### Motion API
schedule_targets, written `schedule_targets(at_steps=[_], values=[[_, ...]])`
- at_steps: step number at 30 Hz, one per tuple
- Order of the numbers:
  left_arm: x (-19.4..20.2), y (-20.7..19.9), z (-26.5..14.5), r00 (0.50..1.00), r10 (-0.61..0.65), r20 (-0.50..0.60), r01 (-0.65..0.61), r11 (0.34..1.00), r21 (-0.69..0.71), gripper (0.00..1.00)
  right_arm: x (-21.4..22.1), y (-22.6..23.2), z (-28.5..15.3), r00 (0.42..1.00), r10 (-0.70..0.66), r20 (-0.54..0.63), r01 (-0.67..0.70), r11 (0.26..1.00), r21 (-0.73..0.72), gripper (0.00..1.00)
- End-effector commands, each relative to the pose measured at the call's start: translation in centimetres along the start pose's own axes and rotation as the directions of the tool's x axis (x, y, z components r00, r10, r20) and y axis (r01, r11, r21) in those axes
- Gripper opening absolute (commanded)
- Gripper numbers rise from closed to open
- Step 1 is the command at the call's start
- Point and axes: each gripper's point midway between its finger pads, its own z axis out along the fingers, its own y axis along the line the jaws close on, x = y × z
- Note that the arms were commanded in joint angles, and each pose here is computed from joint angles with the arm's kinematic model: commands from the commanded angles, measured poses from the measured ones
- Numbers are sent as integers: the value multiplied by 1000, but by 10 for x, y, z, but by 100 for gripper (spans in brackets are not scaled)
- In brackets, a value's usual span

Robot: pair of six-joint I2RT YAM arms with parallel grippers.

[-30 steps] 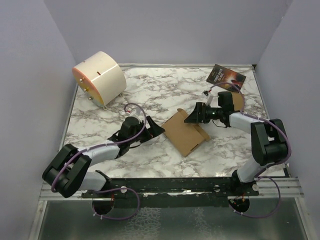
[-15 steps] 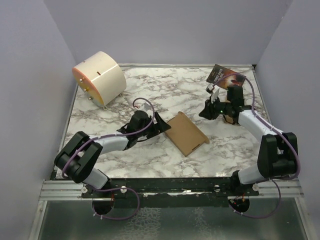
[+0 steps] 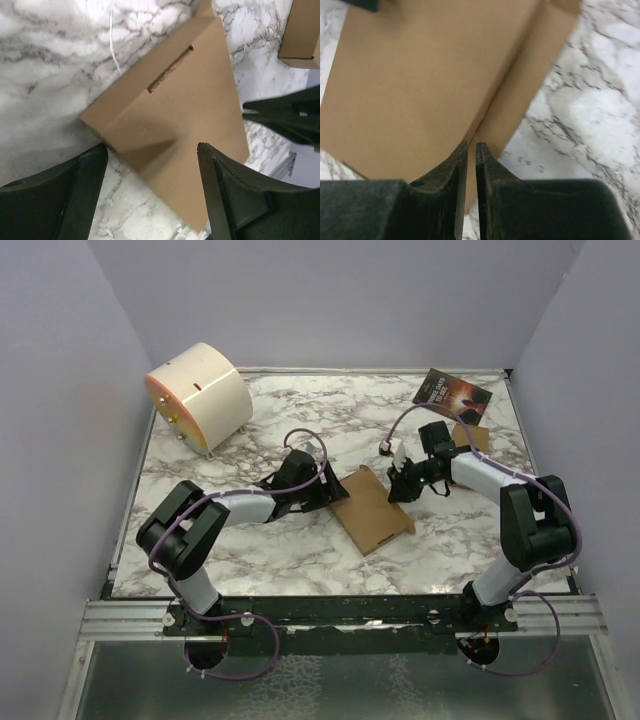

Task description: Fold the paper box

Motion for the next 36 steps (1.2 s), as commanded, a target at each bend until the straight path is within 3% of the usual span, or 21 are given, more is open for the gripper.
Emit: schedule_targets(at_steps=[1, 8, 14, 18, 23, 25, 29, 33, 36], values=[[-14, 5, 10, 998, 63, -2, -63, 997, -46, 73, -3, 30, 8, 993, -107, -40, 101, 987, -123, 13], [-64, 20, 15, 993, 110, 43, -108, 992, -60, 73, -11, 82, 26, 976, -212, -44, 191, 940, -282, 14], [-100, 17, 1, 970, 226, 87, -219, 972, -84, 75, -37, 96, 16, 975, -218, 35, 218, 924, -314, 20], [-127, 6, -41, 912, 350, 212, -328, 935, -134, 77, -54, 90, -12, 960, -217, 177, 259, 926, -273, 33], [-114, -24, -85, 832, 453, 321, -479, 878, 4, 81, -79, 54, -34, 926, -203, 317, 267, 948, -173, 61], [-97, -26, -92, 842, 436, 318, -480, 874, 73, 81, -86, 30, -33, 932, -146, 332, 209, 965, -161, 68], [-61, -5, -90, 911, 343, 230, -377, 919, 120, 80, -84, 5, -21, 954, 112, 277, -25, 954, -299, 63], [-36, 14, -86, 951, 264, 161, -284, 952, 117, 79, -69, 25, -16, 905, 376, 198, -283, 881, -380, 63], [-24, 17, -77, 958, 263, 117, -276, 955, 111, 79, -60, 24, -14, 857, 465, 221, -391, 868, -307, 79]])
